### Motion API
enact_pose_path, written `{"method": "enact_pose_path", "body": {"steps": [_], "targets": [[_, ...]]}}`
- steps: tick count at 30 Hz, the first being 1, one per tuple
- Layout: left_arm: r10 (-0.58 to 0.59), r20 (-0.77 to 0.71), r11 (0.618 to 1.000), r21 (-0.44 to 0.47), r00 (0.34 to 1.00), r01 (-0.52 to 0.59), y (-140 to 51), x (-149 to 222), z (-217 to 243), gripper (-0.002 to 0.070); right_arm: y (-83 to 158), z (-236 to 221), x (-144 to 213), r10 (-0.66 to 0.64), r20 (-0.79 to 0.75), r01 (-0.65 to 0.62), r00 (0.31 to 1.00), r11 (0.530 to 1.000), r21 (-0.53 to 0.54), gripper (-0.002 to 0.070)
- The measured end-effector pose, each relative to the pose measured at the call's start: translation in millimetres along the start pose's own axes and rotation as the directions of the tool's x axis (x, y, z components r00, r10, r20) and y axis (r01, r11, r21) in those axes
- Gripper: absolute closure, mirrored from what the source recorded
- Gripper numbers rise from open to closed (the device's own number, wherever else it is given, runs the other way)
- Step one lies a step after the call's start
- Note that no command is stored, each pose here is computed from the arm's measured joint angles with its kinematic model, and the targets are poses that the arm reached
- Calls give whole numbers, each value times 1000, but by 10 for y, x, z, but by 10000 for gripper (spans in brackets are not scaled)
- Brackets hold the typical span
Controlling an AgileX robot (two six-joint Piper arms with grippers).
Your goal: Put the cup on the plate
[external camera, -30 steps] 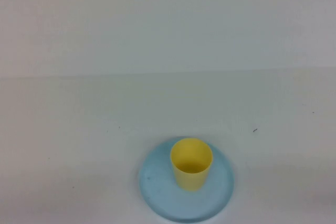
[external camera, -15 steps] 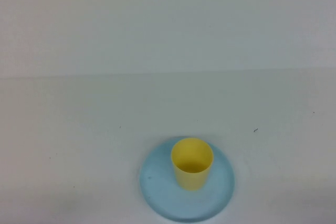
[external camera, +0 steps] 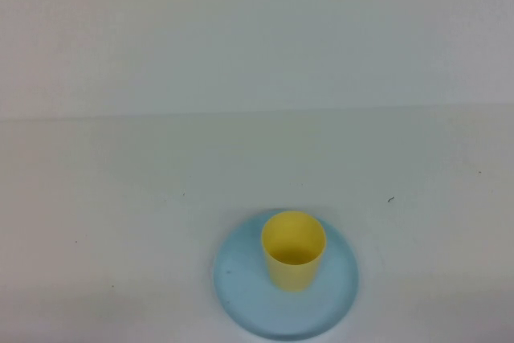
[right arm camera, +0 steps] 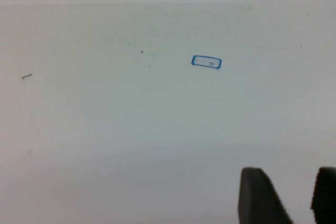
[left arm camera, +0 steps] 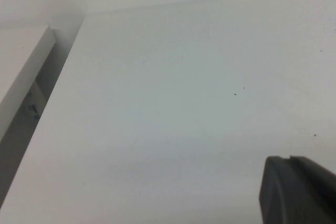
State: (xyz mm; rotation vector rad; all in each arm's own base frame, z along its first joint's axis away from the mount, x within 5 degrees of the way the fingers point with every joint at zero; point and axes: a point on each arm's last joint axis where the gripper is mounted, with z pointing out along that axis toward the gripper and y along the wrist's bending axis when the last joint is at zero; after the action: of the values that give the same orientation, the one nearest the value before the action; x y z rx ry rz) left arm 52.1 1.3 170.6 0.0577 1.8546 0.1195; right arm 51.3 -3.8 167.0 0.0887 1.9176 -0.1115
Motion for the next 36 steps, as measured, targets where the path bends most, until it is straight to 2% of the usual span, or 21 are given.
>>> {"method": "enact_pose_path", "body": {"steps": [19,26,36], "targets": [[4,0,1000,-1,1000,-4,1,0,0,673,12,-1,0,-8,0,8,1000,1000,-21,429],[4,0,1000,-1,1000,-4,1,0,0,673,-18,-1,3,-156,-1,156,988,988,-8,429],[-13,0,1000,-1,1000,13,1,0,0,673,-25,-1,4,-174,-2,174,985,985,0,429]]}}
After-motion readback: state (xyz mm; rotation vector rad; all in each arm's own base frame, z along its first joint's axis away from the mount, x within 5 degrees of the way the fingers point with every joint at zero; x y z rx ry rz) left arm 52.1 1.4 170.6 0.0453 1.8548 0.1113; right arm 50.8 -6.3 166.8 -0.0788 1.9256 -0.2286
